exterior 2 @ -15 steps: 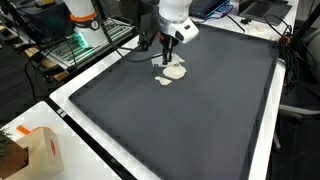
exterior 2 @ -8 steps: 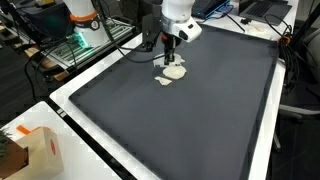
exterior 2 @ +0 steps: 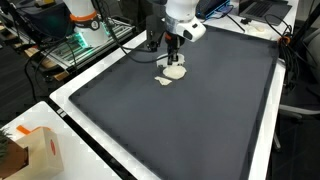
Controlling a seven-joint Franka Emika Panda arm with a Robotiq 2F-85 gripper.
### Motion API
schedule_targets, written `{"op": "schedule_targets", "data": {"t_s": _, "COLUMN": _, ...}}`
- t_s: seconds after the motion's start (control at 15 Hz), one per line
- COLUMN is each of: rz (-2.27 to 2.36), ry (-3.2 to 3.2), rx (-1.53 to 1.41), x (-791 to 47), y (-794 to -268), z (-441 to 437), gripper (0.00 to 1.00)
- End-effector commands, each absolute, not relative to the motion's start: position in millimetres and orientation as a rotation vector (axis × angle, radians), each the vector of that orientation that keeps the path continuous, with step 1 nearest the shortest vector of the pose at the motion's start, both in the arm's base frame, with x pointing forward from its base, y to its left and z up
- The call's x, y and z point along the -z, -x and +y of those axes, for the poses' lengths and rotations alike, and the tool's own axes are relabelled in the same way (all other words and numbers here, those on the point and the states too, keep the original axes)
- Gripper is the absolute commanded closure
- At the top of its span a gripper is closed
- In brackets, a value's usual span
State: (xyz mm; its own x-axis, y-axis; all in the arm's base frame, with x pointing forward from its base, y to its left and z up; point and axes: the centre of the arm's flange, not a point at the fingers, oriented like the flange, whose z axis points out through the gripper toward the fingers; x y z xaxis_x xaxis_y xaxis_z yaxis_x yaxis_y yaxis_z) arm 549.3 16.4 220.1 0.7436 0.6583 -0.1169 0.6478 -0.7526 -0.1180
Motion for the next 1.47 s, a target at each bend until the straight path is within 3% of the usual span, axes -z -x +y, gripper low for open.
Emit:
{"op": "schedule_targets", "data": {"t_s": 0.0, "rz": -1.074, "ry": 2.832, "rx": -0.226, "x": -149.3, "y": -564.5, "z": 37.9, "gripper": 0.99}}
{"op": "schedule_targets", "data": {"t_s": 1.4, "rz": -0.986, "ry": 2.641, "rx": -0.519, "x": -140.1, "y": -594.1, "z": 42.1, "gripper": 0.99}}
